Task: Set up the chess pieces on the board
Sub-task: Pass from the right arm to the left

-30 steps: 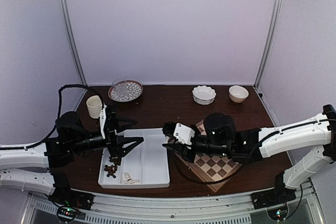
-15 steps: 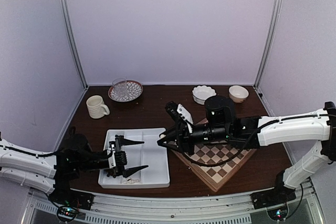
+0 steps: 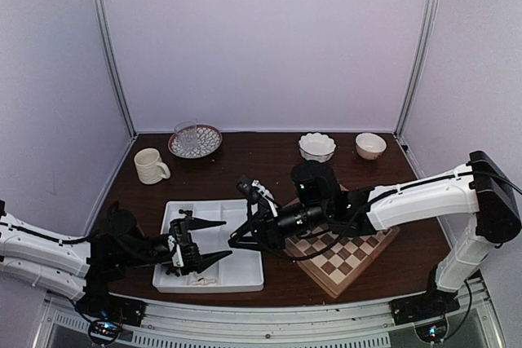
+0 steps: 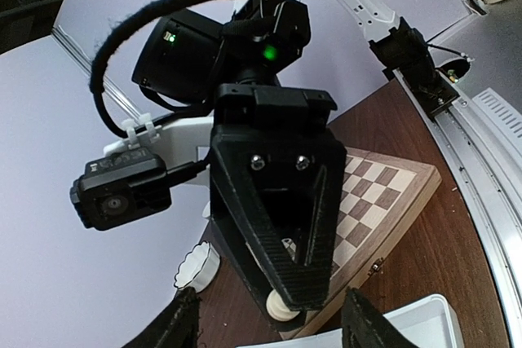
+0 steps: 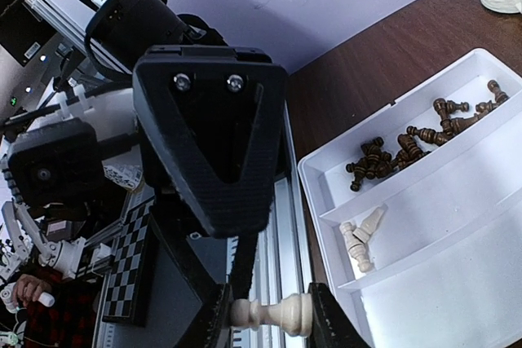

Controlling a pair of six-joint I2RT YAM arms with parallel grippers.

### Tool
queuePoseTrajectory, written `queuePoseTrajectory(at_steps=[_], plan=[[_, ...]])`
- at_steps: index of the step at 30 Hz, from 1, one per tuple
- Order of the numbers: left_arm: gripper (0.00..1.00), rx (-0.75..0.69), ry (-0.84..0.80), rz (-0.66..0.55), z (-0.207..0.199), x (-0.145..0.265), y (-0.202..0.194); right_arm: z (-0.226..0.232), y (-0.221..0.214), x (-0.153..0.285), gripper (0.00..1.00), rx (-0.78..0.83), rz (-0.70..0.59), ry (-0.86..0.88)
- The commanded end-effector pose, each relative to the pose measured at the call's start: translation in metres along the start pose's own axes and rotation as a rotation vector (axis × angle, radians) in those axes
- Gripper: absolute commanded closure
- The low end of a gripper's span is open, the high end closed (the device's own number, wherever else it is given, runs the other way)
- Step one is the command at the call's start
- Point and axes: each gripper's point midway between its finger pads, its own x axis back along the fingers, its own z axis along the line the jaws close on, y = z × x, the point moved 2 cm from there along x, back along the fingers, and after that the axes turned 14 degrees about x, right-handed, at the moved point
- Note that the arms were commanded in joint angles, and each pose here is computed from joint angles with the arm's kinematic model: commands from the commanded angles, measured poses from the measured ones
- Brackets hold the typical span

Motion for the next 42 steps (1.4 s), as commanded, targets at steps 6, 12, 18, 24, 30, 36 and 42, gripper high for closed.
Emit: queuePoseTrajectory(at_steps=[6,12,18,24,30,36,42], plan=[[0.45,-0.01,-0.015,-0.016,-0.001,-0.01,0.004,0.014,0.028,0.0,0.86,0.016,-0.1,0.076],[0.58,0.01,-0.01,-0.025,0.001,-0.011,0.006,0.014,0.026,-0.002,0.86,0.011,-0.093,0.083],[0.63,0.02,-0.007,-0.053,0.002,-0.008,0.013,0.016,0.025,-0.005,0.86,0.01,-0.09,0.091],[0.65,0.028,-0.011,-0.06,0.001,-0.008,0.014,0.016,0.024,-0.01,0.85,0.004,-0.087,0.097],[0.72,0.029,-0.017,-0.069,0.001,-0.008,0.016,0.016,0.023,-0.011,0.85,0.001,-0.084,0.1],[0.84,0.029,-0.019,-0.068,0.001,-0.008,0.017,0.018,0.023,-0.012,0.85,-0.001,-0.09,0.112],[0.98,0.041,-0.014,-0.051,0.003,-0.01,0.015,0.022,0.026,-0.01,0.67,0.017,-0.109,0.128]])
